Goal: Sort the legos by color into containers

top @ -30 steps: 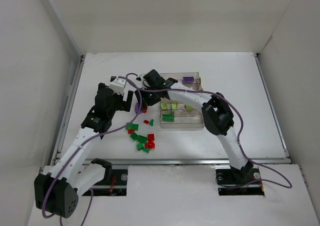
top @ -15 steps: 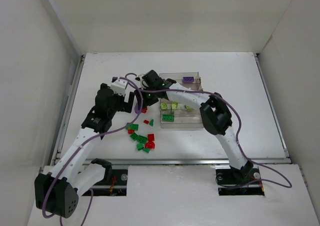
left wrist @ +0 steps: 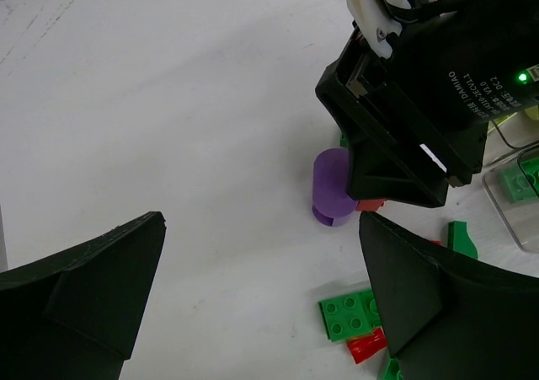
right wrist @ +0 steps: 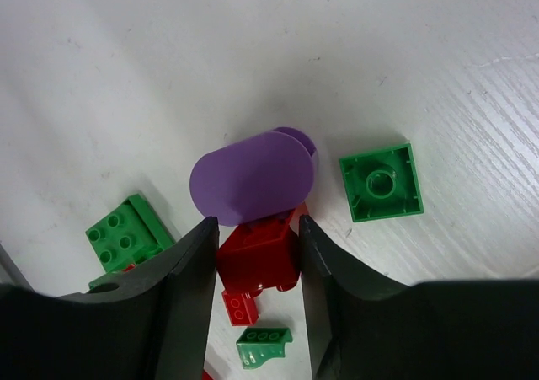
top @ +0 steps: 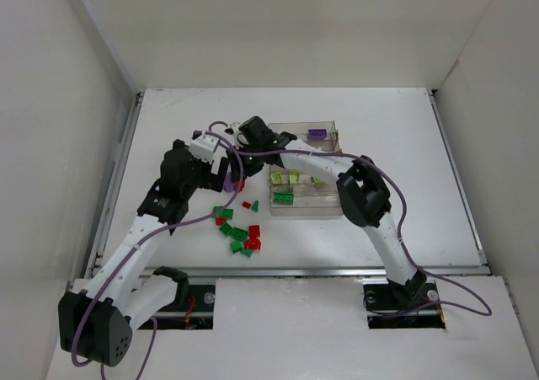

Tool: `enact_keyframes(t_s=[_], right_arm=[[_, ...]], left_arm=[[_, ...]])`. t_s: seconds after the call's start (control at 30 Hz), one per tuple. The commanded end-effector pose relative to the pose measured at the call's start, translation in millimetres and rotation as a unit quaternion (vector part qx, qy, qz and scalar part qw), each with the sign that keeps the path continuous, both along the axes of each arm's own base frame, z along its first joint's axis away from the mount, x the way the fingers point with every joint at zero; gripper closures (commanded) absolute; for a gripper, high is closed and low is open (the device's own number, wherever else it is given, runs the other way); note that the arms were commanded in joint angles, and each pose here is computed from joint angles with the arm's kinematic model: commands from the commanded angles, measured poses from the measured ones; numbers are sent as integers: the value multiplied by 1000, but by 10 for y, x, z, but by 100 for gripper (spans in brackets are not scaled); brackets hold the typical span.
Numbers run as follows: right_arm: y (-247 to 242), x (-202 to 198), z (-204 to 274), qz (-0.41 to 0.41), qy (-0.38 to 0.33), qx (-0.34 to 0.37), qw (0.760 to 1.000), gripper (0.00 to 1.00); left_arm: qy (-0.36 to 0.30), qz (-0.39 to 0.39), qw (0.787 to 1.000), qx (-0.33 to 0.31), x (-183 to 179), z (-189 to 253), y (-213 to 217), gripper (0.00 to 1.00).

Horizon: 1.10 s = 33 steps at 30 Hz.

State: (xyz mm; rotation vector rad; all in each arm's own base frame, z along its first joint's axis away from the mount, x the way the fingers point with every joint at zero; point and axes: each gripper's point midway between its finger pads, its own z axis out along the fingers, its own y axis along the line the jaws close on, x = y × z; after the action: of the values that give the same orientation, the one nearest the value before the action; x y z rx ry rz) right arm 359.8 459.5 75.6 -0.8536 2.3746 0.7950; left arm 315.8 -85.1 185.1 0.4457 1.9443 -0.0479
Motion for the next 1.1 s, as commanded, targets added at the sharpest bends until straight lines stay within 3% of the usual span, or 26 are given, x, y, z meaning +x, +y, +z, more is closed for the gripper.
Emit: enact_keyframes(t_s=[0.0, 0.3, 0.4, 0.53, 0.6, 0.8, 1.07], right_arm=[[79, -40, 131, 29, -20, 14, 999, 58], [25, -221, 165, 71, -15, 23, 997, 38], [24, -290, 154, 78, -25, 26, 996, 38], [10, -252, 188, 70, -36, 25, 997, 52], [2, -236, 183, 67, -39, 22, 997, 52], [13, -135, 215, 47, -61, 7, 997, 38], [98, -103, 278, 51, -73, 10, 996, 37]], left_arm=[[-12, -13, 1000, 1, -6, 15, -26, 2], [-11, -22, 1000, -3, -14, 14, -57, 2], [-11, -26, 1000, -4, -18, 14, -73, 2], [-10, -30, 999, -6, -23, 14, -88, 2], [-10, -30, 999, -6, -23, 14, -88, 2], [-10, -34, 999, -8, -27, 14, -104, 2], [-5, -34, 999, -7, -40, -29, -100, 2]])
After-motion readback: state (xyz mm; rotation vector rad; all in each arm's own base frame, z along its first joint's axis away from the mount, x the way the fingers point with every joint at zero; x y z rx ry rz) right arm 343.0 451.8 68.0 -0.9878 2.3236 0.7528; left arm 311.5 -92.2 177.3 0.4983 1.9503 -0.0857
